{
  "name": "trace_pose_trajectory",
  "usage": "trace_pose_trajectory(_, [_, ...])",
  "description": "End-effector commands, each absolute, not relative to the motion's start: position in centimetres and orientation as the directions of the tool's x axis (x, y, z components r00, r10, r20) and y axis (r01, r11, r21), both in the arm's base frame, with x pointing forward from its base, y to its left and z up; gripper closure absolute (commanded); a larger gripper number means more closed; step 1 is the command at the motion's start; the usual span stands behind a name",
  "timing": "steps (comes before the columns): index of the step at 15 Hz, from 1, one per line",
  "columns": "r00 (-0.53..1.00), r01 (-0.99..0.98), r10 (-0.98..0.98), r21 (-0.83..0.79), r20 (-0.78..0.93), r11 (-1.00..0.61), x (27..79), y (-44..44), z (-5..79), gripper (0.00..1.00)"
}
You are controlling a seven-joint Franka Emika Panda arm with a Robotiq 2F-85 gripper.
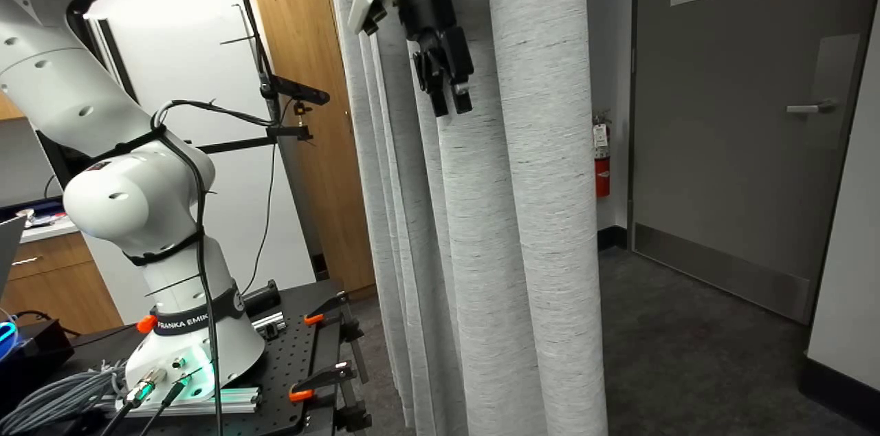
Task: Pull the the grey curtain to the right.
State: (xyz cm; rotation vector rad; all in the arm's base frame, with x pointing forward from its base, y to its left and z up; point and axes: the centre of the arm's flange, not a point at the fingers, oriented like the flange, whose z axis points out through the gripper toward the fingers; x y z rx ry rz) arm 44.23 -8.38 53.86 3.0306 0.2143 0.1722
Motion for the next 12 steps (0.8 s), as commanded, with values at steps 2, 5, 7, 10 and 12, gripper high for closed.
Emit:
trace_pose_trajectory(2, [0.980,0.127,0.143,0.114,0.138,-0.985,44.5,-8.8,53.8,0.00])
trace_pose_trajectory(5, [0.966,0.051,0.079,0.120,0.245,-0.992,44.8,-9.5,55.2,0.00])
trace_pose_trajectory(7, [0.935,-0.002,0.043,0.127,0.352,-0.992,45.0,-10.1,56.7,0.00])
trace_pose_trajectory(10, [0.869,-0.063,0.011,0.133,0.495,-0.989,45.3,-10.9,59.4,0.00])
trace_pose_trajectory(12, [0.807,-0.088,0.012,0.140,0.590,-0.986,45.2,-11.2,61.6,0.00])
